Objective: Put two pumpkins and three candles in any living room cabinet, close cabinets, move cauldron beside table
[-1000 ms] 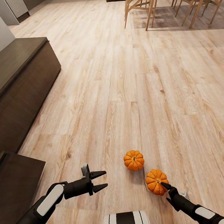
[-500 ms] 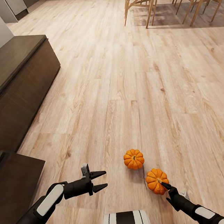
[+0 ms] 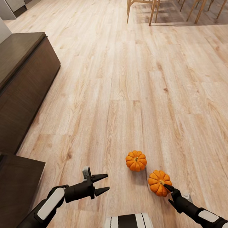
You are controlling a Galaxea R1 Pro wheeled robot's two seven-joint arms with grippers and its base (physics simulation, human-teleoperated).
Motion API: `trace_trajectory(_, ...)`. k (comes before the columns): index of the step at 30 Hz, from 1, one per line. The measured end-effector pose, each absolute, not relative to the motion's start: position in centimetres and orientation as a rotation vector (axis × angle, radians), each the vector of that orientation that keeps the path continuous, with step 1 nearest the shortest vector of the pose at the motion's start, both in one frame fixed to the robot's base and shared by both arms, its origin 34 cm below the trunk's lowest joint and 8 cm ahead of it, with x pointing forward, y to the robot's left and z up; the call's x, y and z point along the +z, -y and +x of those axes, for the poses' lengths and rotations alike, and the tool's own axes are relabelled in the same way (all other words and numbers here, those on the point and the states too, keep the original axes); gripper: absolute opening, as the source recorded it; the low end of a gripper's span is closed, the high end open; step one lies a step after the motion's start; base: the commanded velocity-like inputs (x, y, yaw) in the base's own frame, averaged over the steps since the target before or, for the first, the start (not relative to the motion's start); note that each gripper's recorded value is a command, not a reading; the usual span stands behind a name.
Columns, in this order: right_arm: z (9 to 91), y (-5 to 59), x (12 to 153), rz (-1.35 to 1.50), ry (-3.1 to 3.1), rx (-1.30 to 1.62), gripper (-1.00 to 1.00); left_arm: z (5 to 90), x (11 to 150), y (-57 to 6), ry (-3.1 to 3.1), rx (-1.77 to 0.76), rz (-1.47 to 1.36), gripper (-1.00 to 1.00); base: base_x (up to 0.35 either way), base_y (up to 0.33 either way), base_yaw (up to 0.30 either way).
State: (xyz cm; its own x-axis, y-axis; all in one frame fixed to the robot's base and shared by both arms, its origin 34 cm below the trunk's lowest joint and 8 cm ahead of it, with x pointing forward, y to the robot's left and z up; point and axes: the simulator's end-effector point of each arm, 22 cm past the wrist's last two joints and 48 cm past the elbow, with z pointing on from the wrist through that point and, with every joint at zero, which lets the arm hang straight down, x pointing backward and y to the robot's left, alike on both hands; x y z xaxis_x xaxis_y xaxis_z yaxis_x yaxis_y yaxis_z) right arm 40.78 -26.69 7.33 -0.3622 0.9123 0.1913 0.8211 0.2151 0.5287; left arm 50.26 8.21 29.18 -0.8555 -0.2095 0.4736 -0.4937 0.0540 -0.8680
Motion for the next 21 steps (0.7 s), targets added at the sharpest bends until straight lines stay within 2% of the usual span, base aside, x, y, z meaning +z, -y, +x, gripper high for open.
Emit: trace_trajectory(21,41.00,26.32,7.35,1.663,-2.332,0.856,1.00,50.28,29.14,-8.25,2.108,1.888,0.722,1.00,0.000,0.000,0.000)
